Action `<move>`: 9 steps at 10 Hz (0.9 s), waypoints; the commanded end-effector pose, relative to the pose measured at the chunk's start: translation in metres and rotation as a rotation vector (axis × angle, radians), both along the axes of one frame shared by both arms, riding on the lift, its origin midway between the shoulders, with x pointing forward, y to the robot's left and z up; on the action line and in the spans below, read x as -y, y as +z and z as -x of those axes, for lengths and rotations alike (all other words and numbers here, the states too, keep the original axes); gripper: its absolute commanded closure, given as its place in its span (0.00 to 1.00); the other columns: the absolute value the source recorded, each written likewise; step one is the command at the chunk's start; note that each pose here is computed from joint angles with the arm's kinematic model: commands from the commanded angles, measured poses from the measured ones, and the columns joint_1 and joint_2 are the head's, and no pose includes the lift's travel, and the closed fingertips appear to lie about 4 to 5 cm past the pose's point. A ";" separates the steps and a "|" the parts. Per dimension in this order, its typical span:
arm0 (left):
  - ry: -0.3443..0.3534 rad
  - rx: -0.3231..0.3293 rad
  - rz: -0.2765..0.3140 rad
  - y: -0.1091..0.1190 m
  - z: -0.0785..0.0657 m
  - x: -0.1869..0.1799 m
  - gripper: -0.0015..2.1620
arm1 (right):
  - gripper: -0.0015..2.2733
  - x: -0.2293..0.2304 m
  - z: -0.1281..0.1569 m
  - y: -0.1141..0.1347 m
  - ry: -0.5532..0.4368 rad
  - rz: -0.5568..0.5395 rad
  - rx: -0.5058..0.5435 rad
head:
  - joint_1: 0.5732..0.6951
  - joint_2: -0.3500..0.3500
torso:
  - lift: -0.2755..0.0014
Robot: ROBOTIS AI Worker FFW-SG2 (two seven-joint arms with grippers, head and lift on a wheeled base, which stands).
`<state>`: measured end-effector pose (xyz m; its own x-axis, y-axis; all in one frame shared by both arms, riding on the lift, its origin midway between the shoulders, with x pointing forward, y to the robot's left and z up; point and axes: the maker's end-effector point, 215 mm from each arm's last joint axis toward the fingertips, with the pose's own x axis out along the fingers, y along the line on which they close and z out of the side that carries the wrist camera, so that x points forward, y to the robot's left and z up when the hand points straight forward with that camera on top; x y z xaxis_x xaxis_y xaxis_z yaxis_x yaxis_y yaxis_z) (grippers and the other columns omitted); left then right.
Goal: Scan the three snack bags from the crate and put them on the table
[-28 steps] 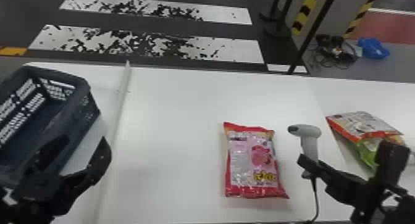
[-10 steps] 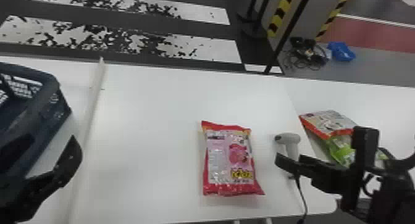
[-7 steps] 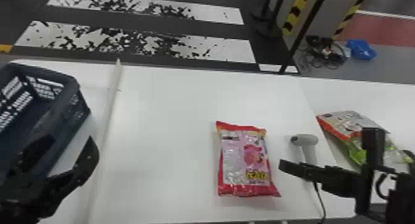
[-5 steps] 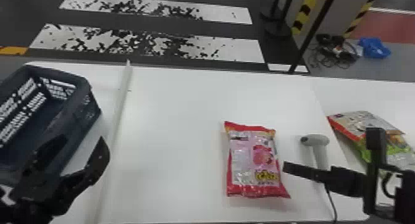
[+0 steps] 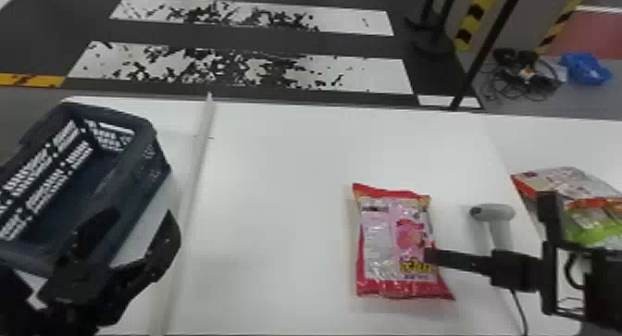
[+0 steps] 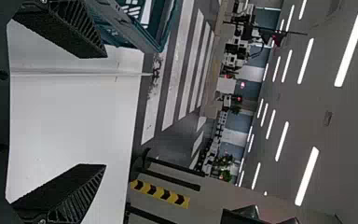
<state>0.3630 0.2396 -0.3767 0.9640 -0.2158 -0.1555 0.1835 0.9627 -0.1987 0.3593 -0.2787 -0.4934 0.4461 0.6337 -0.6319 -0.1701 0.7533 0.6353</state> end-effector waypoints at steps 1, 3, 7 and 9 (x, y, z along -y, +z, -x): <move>0.004 -0.008 -0.005 -0.003 0.004 -0.004 0.01 | 0.02 -0.008 -0.006 -0.013 0.034 0.029 0.001 | 1.00 0.41 | 0.66; 0.008 -0.009 -0.010 -0.004 0.007 -0.007 0.01 | 0.03 -0.023 -0.003 -0.033 0.091 0.071 -0.014 | 1.00 0.44 | 0.66; 0.005 -0.009 -0.004 -0.004 0.006 -0.005 0.01 | 0.94 -0.029 0.002 -0.051 0.137 0.101 -0.028 | 1.00 0.50 | 0.66; 0.005 -0.009 -0.003 -0.005 0.005 -0.004 0.01 | 0.99 -0.021 -0.005 -0.045 0.113 0.090 0.021 | 1.00 0.48 | 0.66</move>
